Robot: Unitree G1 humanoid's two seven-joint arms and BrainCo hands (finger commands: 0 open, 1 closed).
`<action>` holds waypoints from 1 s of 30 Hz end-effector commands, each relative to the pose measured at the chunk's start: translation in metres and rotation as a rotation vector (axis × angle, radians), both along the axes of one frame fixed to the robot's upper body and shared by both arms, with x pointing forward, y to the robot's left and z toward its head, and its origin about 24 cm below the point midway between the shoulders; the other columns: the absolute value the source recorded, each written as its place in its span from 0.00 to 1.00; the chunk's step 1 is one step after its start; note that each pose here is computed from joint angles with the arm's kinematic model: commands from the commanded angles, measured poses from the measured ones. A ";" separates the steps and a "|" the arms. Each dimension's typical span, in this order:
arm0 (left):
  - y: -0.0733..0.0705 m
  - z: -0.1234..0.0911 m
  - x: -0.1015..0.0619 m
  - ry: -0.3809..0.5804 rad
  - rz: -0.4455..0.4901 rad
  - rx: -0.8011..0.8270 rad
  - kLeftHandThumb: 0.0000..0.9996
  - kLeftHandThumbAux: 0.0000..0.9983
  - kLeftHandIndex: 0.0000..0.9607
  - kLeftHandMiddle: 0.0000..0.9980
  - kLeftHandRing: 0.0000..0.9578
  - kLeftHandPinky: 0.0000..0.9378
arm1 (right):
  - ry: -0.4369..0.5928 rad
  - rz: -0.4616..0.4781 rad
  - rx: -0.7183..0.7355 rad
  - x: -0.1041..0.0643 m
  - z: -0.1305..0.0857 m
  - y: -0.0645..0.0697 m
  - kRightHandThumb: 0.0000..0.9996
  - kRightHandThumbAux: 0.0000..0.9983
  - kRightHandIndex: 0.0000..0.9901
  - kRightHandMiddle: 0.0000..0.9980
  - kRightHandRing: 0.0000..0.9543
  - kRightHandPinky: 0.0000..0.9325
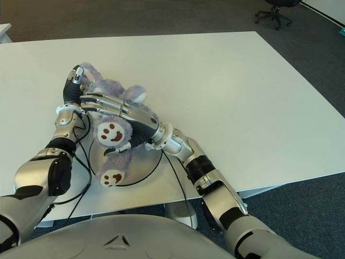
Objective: Put the doll into the plate.
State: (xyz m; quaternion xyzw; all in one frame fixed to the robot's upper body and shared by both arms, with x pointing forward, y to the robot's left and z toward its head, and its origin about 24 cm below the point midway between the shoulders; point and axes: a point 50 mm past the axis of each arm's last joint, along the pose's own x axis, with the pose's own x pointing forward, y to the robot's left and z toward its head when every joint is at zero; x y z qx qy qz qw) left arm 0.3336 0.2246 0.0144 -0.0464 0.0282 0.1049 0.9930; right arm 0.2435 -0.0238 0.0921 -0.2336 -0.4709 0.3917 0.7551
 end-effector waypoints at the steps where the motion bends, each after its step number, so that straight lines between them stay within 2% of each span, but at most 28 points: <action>1: -0.010 -0.052 -0.033 0.217 0.004 -0.051 0.00 0.39 0.00 0.07 0.02 0.00 | 0.144 -0.049 -0.099 -0.007 -0.035 -0.016 0.20 0.22 0.00 0.00 0.00 0.00; 9: -0.011 -0.051 -0.033 0.215 0.008 -0.052 0.00 0.39 0.00 0.07 0.03 0.00 | 0.137 -0.054 -0.060 -0.006 -0.029 -0.018 0.16 0.21 0.00 0.00 0.00 0.00; 17: -0.010 -0.052 -0.033 0.217 0.010 -0.063 0.00 0.40 0.00 0.07 0.02 0.00 | 0.066 -0.057 0.035 -0.002 -0.017 -0.021 0.09 0.23 0.00 0.00 0.00 0.00; 30: -0.012 -0.051 -0.033 0.209 0.021 -0.059 0.00 0.40 0.00 0.06 0.01 0.00 | -0.049 -0.052 0.162 0.002 0.000 -0.027 0.05 0.26 0.00 0.00 0.00 0.00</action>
